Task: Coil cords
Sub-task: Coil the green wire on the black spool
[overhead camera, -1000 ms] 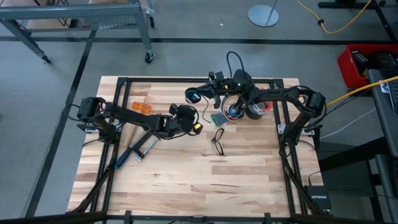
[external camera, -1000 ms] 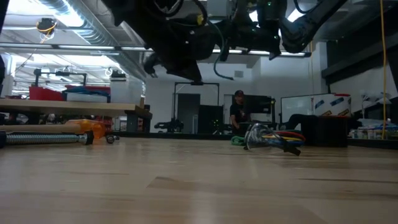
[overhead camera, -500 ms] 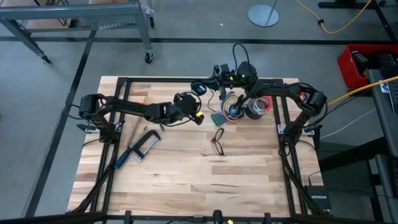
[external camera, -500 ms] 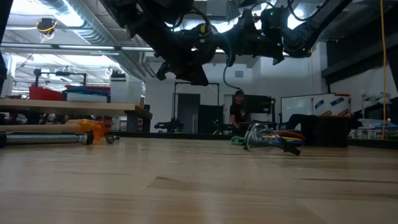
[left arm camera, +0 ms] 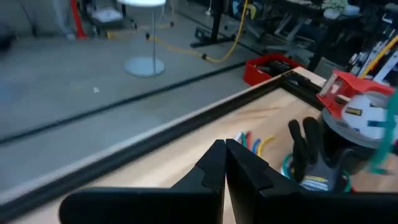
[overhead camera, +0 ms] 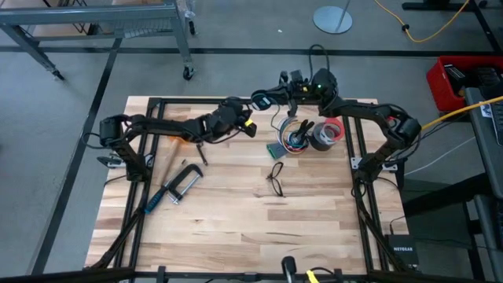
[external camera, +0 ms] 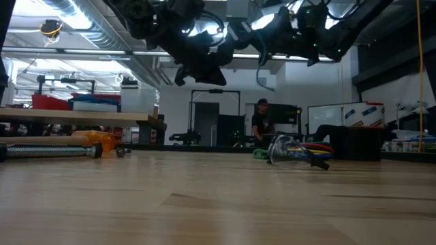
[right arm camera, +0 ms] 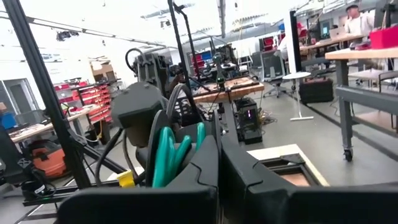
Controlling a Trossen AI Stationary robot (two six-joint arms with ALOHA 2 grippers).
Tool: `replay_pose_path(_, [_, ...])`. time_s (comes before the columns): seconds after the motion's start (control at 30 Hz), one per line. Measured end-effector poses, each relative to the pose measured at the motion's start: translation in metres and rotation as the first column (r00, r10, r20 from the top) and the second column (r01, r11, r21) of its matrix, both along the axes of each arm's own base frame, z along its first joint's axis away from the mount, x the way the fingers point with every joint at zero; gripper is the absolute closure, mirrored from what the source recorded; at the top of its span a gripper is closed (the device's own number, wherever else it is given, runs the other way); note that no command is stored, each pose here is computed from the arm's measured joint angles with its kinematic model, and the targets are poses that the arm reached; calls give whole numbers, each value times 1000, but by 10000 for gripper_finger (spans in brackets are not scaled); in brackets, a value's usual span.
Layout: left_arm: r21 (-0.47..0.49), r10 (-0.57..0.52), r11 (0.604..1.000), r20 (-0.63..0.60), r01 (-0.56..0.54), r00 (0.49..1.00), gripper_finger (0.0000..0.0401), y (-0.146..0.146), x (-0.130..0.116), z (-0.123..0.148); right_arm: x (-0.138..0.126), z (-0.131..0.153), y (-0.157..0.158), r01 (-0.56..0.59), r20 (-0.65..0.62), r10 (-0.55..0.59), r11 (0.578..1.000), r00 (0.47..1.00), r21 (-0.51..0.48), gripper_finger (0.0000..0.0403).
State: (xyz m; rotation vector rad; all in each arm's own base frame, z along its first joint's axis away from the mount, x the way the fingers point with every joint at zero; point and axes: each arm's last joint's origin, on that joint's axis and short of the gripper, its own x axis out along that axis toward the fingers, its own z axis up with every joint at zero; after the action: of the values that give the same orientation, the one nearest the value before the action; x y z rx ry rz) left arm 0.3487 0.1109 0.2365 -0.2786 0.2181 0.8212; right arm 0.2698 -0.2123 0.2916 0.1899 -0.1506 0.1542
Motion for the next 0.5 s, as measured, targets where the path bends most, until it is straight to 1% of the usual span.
replay_pose_path(0.07, [24,-2,1000,-16,2,1000,397,3,-1,1,-2,1,-1,1,3,-1,1000,1000,-4,400])
replay_pose_path(0.17, [18,10,1000,-15,-10,1000,397,7,-2,0,-1,0,-1,-10,-11,10,1000,1000,5,400])
replay_pose_path(0.33, [-7,57,998,56,-56,997,397,18,-5,3,-1,-2,0,-26,-24,27,1000,999,12,400])
replay_pose_path(0.43, [20,60,998,117,-63,991,397,21,-4,10,-1,-2,0,-26,-26,27,1000,999,14,400])
replay_pose_path(0.5, [50,49,997,109,-55,993,397,20,-3,11,-1,-2,0,-26,-26,26,1000,999,14,400])
